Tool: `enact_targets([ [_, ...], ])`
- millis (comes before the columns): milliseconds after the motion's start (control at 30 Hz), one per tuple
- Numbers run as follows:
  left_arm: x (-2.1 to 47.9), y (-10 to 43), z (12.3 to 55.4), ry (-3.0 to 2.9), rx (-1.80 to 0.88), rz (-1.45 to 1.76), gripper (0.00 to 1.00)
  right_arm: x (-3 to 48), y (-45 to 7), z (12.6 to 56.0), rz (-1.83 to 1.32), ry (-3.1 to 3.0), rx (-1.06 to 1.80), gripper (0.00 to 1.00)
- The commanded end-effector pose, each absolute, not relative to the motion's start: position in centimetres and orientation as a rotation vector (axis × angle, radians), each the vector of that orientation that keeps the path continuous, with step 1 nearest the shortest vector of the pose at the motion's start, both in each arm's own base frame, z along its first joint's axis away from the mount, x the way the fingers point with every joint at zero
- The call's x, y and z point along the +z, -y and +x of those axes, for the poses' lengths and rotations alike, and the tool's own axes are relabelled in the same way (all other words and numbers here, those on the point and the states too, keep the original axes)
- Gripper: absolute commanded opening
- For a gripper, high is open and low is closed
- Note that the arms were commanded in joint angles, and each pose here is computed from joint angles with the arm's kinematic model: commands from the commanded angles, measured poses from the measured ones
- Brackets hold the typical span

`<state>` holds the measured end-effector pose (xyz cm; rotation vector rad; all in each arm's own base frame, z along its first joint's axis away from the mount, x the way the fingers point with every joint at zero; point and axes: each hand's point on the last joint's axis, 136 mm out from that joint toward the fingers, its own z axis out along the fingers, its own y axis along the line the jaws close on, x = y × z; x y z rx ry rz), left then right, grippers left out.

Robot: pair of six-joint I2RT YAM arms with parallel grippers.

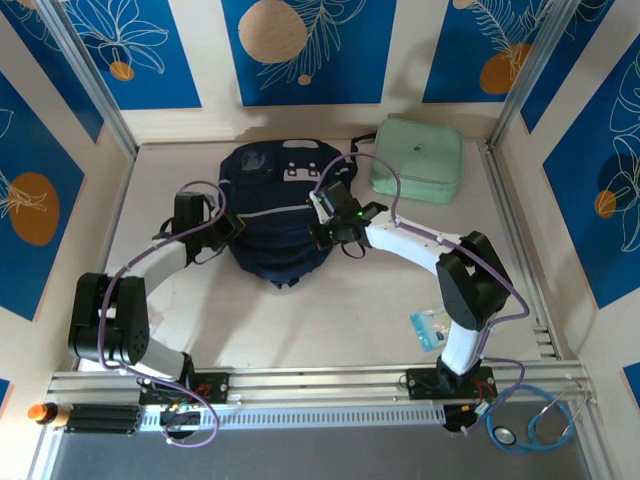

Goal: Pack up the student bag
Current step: Zip the student bag at the top-center of the table.

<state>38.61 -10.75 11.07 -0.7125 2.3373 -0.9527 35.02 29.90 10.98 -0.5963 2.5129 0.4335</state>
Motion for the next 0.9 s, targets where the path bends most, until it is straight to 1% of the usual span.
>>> enact_targets([
  [0,12.7,8.1,39.4,-2.288,-0.885,-0.713,0.04,13.5,-32.2,35.3,-0.679,-2.444,0.503,0.00],
  [33,12.7,7.6,39.2,-2.287,-0.881,-0.721,0.07,14.1,-33.6,35.2,-0.700,-2.428,0.534,0.00],
  [100,12.6,6.6,38.8,-2.282,-0.884,-0.760,0.18,15.2,-36.3,35.3,-0.737,-2.387,0.565,0.00],
  [233,12.9,4.8,37.9,-2.231,-0.918,-0.859,0.33,16.4,-41.5,35.1,-0.778,-2.342,0.662,0.00],
  [300,13.5,4.5,37.5,-2.209,-0.933,-0.871,0.40,16.5,-43.5,34.7,-0.799,-2.333,0.716,0.00],
  [400,14.8,4.8,37.4,-2.176,-0.966,-0.863,0.45,17.0,-46.1,33.7,-0.840,-2.314,0.798,0.00],
  [567,16.2,5.7,38.2,-2.112,-1.077,-0.859,0.47,17.2,-48.3,32.4,-0.883,-2.298,0.860,0.00],
  [667,16.0,6.8,38.6,-2.119,-1.133,-0.868,0.48,17.3,-48.7,31.9,-0.890,-2.294,0.881,0.00],
  [867,13.2,6.3,37.6,-2.134,-1.047,-1.027,0.49,17.3,-48.8,31.7,-0.882,-2.299,0.906,0.00],
])
